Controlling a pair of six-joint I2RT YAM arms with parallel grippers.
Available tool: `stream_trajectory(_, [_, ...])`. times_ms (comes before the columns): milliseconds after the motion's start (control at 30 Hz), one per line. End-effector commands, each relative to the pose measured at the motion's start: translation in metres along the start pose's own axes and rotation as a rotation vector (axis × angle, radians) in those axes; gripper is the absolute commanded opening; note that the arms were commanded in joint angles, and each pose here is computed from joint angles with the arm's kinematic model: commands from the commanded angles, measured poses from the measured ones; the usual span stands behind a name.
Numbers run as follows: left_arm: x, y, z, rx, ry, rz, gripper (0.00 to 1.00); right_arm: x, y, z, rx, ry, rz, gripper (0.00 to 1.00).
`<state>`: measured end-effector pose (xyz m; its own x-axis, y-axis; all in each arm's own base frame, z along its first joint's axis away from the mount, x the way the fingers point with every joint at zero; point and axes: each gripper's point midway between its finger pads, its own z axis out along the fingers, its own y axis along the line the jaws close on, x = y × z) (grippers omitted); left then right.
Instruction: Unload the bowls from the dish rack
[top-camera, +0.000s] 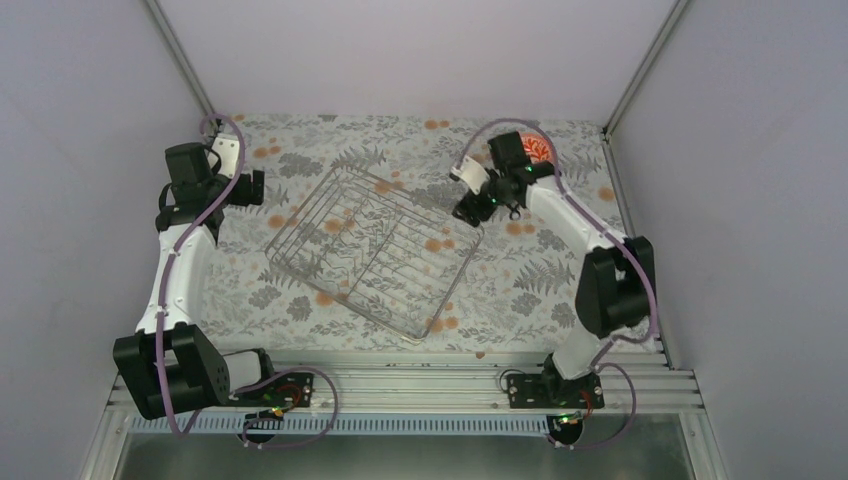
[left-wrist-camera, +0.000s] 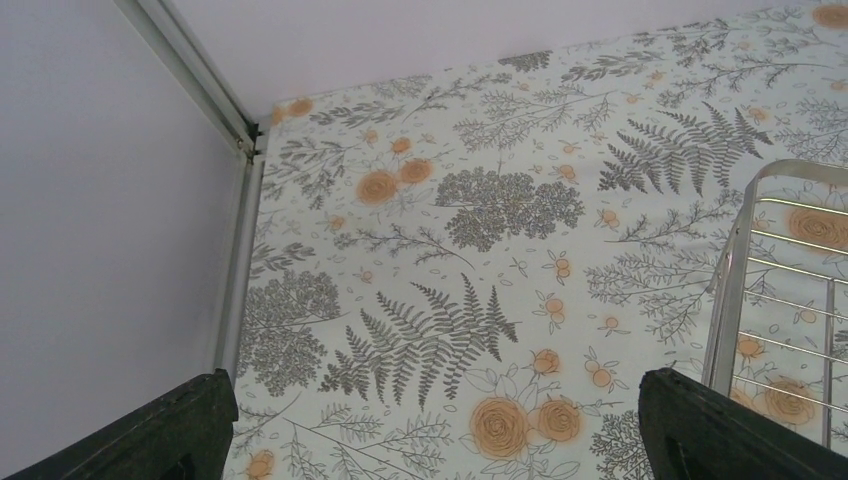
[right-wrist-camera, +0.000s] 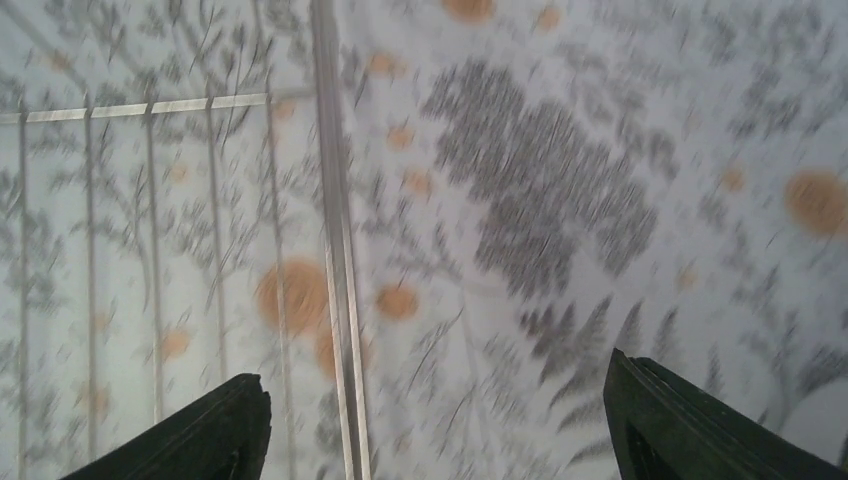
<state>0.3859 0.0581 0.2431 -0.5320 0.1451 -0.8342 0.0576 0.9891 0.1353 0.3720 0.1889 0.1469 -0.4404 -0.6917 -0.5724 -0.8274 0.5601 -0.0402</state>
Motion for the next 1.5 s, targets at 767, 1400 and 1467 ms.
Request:
stream_trajectory(767, [0.01, -0.004, 0.009, 0.027, 0.025, -0.022, 1.0, -0.111, -0.001, 0.075, 0.085, 0.039, -0.011, 0.53])
stream_trajectory(1400, [0.016, -0.007, 0.011, 0.045, 0.042, -0.024, 1.0, -0.112, 0.012, 0.107, 0.095, 0.106, -0.025, 0.42])
stream_trajectory(1467, [0.015, -0.008, 0.01, 0.046, 0.041, -0.024, 1.0, -0.11, 0.009, 0.113, 0.104, 0.121, -0.021, 0.39])
